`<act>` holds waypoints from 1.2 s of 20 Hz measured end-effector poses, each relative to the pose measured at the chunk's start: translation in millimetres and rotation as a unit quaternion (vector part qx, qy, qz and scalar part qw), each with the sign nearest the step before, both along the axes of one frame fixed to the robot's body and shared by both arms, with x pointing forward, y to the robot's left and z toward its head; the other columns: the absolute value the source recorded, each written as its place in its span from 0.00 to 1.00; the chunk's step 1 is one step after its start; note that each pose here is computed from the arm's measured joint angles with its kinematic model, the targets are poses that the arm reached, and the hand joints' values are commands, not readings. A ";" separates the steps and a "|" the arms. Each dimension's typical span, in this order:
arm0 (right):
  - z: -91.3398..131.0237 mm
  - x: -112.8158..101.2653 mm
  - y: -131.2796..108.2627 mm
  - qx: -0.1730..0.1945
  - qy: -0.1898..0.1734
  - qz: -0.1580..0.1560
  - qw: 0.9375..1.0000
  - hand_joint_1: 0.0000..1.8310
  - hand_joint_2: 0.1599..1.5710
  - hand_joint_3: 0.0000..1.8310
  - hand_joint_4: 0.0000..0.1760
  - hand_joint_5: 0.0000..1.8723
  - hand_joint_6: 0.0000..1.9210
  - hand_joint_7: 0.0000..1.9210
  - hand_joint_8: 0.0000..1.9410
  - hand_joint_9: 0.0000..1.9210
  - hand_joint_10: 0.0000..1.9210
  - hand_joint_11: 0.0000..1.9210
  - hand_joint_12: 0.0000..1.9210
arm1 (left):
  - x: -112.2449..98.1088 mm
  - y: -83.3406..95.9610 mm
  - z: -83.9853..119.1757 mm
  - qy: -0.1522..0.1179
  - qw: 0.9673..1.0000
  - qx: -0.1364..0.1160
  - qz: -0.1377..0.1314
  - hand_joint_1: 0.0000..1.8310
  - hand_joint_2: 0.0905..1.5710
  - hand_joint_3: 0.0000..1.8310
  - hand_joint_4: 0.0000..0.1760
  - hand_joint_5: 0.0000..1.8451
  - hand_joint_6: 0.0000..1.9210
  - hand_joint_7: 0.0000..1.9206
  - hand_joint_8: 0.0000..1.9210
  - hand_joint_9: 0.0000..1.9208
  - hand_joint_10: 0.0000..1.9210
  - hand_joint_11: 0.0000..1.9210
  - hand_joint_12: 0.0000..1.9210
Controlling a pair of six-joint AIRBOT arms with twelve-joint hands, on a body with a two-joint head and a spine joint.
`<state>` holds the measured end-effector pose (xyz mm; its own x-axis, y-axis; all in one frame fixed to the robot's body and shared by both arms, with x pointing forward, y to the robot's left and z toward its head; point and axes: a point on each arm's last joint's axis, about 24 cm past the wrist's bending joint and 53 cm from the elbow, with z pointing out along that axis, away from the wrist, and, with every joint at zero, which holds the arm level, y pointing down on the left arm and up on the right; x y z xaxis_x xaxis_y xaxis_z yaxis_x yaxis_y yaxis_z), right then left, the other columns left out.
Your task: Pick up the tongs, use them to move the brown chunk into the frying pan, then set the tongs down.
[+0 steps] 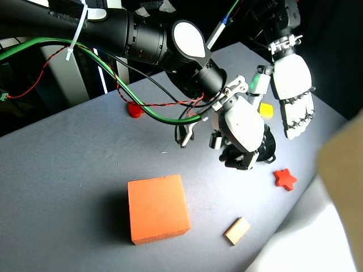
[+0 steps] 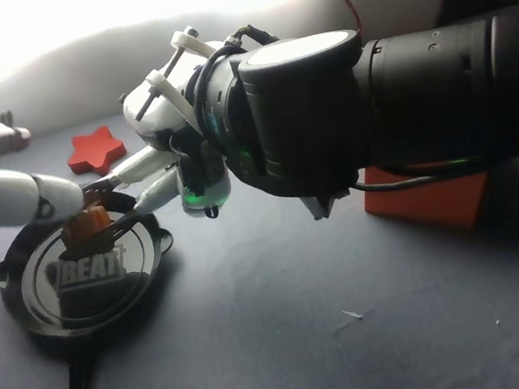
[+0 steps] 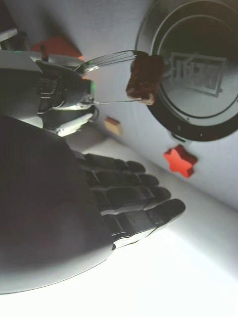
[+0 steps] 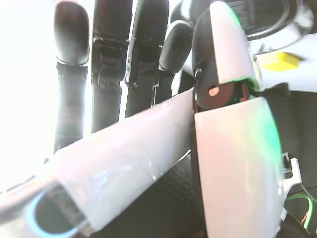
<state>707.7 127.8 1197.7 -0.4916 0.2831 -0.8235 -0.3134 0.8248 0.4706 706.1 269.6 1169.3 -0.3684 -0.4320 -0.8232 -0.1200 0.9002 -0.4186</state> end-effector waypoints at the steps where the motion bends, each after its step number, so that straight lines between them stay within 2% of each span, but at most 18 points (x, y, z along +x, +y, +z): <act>1: -1.2 0.1 -0.4 -0.003 -0.002 0.000 1.000 0.62 0.71 0.00 0.00 0.48 0.57 0.68 0.00 0.67 0.06 0.38 0.66 | 6.0 8.2 0.5 -0.002 1.000 0.001 0.009 0.00 0.76 0.00 0.00 0.04 0.00 0.07 0.00 0.07 0.00 0.00 0.27; 4: -7.4 -1.0 -0.9 -0.004 0.003 0.000 1.000 0.61 0.73 0.00 0.00 0.45 0.62 0.62 0.00 0.61 0.04 0.33 0.65 | 18.5 38.9 2.2 -0.005 0.999 0.008 0.046 0.00 0.76 0.00 0.00 0.03 0.00 0.06 0.00 0.07 0.00 0.00 0.27; 9: -15.8 -1.5 -3.0 -0.010 0.006 0.001 1.000 0.61 0.74 0.00 0.00 0.43 0.64 0.60 0.00 0.59 0.02 0.29 0.64 | 28.0 54.7 3.6 -0.008 0.998 0.008 0.065 0.00 0.75 0.00 0.00 0.04 0.00 0.06 0.00 0.06 0.00 0.00 0.25; 10: -16.3 -0.9 -4.3 -0.010 0.006 -0.001 1.000 0.57 0.71 0.00 0.00 0.39 0.34 0.58 0.00 0.56 0.01 0.27 0.64 | 29.0 55.9 4.3 -0.009 0.998 0.005 0.066 0.00 0.75 0.00 0.00 0.04 0.00 0.07 0.00 0.07 0.00 0.00 0.28; 11: -16.5 -0.1 -6.1 -0.011 0.007 -0.003 1.000 0.56 0.70 0.00 0.00 0.41 0.18 0.56 0.00 0.55 0.00 0.25 0.64 | 30.7 58.6 5.6 -0.011 0.998 0.004 0.068 0.00 0.75 0.00 0.00 0.04 0.00 0.07 0.00 0.07 0.00 0.00 0.29; 12: -16.1 1.2 -8.2 -0.013 0.005 -0.006 1.000 0.54 0.70 0.00 0.00 0.42 0.10 0.54 0.00 0.53 0.00 0.22 0.65 | 32.3 60.7 7.8 -0.013 0.997 0.004 0.072 0.00 0.75 0.00 0.00 0.04 0.00 0.07 0.00 0.08 0.00 0.00 0.30; 15: -16.3 -2.1 -13.7 -0.021 0.002 -0.006 1.000 0.54 0.68 0.00 0.00 0.44 0.03 0.53 0.00 0.52 0.00 0.21 0.66 | 32.6 60.2 9.1 -0.014 0.997 0.002 0.072 0.00 0.75 0.00 0.00 0.05 0.01 0.08 0.00 0.08 0.00 0.00 0.30; 19: -14.6 -16.2 -30.2 -0.027 0.002 0.001 1.000 0.55 0.68 0.00 0.00 0.45 0.02 0.53 0.00 0.52 0.00 0.21 0.67 | 32.6 59.3 9.5 -0.015 0.997 0.001 0.071 0.00 0.75 0.00 0.00 0.04 0.00 0.07 0.00 0.07 0.00 0.00 0.29; 21: -13.2 -19.0 -44.9 -0.031 0.002 -0.007 1.000 0.55 0.69 0.00 0.00 0.46 0.02 0.54 0.00 0.53 0.00 0.22 0.66 | 30.8 53.8 8.3 -0.012 0.998 0.003 0.065 0.00 0.75 0.00 0.00 0.03 0.00 0.06 0.00 0.06 0.00 0.00 0.24; 22: -10.6 -19.9 -51.6 -0.032 0.001 -0.011 0.999 0.56 0.69 0.00 0.00 0.46 0.02 0.54 0.00 0.53 0.00 0.22 0.66 | 28.6 50.0 8.0 -0.011 0.998 0.006 0.060 0.00 0.75 0.00 0.00 0.04 0.00 0.07 0.00 0.07 0.00 0.00 0.27; 24: -1.4 -24.6 -69.0 -0.033 -0.006 -0.017 0.999 0.56 0.70 0.00 0.00 0.47 0.02 0.54 0.00 0.53 0.00 0.23 0.65 | 21.5 34.7 7.5 -0.009 0.999 0.000 0.042 0.00 0.75 0.00 0.00 0.03 0.00 0.07 0.00 0.07 0.00 0.00 0.25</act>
<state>683.1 58.8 1196.3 -0.4731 0.2437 -0.8466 -0.2898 0.8644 0.4108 727.6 304.4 1176.8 -0.3171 -0.4606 -0.8290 -0.1871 0.8873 -0.4215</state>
